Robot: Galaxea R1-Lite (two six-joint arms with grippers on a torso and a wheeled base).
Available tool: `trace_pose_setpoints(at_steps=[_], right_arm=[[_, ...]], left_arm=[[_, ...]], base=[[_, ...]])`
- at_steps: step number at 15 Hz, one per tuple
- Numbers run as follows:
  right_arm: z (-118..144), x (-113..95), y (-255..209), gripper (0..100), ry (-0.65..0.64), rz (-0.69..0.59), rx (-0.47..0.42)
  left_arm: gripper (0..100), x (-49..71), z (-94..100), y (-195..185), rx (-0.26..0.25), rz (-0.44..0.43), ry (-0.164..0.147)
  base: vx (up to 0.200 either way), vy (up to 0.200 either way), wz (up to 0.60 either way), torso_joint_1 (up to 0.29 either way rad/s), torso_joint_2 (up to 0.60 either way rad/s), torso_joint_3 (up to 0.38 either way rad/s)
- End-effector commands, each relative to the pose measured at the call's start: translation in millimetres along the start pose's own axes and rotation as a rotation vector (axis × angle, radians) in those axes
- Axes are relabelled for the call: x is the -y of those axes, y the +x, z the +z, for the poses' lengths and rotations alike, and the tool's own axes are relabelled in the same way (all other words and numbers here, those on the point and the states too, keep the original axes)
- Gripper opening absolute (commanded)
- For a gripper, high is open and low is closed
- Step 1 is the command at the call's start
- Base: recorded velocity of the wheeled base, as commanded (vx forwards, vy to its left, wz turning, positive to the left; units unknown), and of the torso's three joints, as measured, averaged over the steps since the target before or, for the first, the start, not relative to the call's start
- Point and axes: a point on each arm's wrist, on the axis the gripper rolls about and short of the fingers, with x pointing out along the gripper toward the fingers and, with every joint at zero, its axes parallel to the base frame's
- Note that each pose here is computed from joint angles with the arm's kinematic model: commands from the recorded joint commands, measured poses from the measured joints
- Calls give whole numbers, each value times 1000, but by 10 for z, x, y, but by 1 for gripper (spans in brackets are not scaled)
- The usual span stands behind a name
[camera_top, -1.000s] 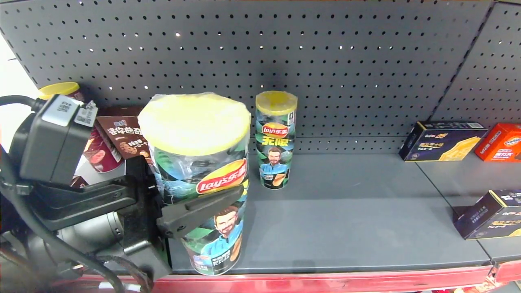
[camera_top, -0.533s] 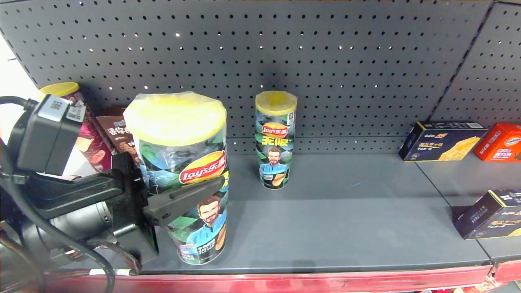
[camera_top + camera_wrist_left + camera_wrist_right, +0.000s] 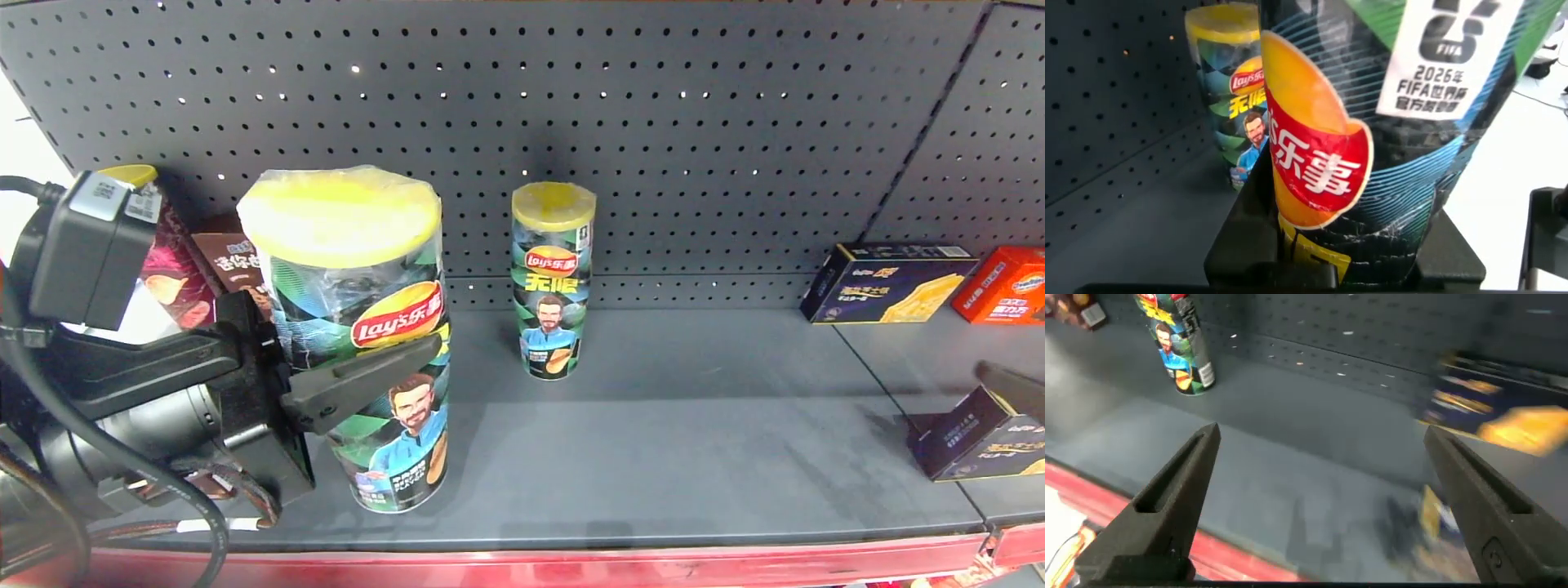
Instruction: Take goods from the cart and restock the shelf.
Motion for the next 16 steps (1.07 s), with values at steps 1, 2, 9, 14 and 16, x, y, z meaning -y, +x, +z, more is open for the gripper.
trace_pose_setpoints(at_steps=[1,2,9,14,16], right_arm=[[-80,-23,632,100,2,75,-89],[-88,-22,703,100,3,85,-95],[-11,20,1509,100,5,275,-58],[164,40,2041,100,-76,557,79],[163,-6,2129,100,-77,730,103]], left_arm=[[0,0,5,-5,1,2,0],[0,-2,12,-8,4,3,0],[0,-58,56,-22,15,36,9],[0,-77,105,1,11,37,-6],[0,-124,111,-20,12,61,-2]], base=[[0,0,0,0,0,0],[0,0,0,0,0,0],[0,0,0,0,0,0],[0,0,0,0,0,0],[0,0,0,0,0,0]])
